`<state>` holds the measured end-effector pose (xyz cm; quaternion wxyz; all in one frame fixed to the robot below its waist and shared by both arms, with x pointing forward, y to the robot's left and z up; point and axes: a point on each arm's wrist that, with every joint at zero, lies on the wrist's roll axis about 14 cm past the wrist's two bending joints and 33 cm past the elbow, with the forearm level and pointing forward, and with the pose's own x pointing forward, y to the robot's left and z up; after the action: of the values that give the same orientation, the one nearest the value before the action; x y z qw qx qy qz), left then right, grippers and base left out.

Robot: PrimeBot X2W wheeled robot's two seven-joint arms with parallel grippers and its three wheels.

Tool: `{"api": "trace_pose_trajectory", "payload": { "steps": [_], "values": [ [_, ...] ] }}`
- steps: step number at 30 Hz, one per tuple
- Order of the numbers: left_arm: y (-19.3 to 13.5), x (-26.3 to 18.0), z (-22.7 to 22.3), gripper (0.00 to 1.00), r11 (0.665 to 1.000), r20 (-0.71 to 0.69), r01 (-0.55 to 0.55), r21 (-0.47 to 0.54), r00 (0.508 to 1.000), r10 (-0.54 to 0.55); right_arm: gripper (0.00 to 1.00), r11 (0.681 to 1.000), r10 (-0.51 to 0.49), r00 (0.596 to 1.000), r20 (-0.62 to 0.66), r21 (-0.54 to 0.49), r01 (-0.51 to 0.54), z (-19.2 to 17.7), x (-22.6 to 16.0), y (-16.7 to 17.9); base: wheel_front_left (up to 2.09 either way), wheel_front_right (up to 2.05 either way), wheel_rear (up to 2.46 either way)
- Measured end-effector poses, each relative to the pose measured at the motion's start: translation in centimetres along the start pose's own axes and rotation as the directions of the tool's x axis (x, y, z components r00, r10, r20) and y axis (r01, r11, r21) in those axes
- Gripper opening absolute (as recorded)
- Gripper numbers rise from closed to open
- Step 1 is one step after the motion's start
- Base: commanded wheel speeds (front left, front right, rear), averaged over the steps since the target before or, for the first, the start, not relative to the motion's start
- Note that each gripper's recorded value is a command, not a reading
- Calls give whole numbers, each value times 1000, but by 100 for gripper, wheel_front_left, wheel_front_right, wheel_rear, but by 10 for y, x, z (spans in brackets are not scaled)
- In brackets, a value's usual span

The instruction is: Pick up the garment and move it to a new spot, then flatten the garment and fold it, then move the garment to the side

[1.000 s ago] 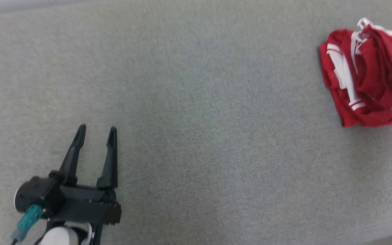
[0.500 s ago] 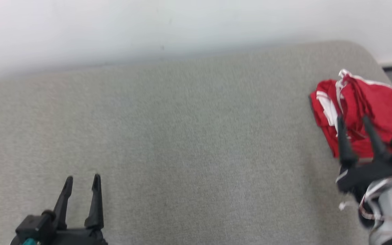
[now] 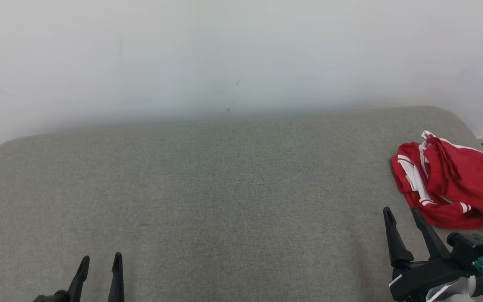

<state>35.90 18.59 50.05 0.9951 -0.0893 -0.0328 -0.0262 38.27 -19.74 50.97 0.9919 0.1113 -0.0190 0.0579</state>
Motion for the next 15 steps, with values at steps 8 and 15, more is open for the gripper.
{"api": "trace_pose_trajectory", "payload": {
  "steps": [8, 15],
  "values": [
    [7, -11, 3, 100, 1000, 8, -24, 4, 1000, 24, 100, 999, 18, 1000, -12, -29, -19, 0, -1, 5, 0, 0, 0],
    [5, -10, 6, 100, 1000, 21, -23, 2, 1000, 23, 100, 999, 3, 1000, -20, -45, -4, -3, -3, 0, 0, 0, 0]
  ]
}}
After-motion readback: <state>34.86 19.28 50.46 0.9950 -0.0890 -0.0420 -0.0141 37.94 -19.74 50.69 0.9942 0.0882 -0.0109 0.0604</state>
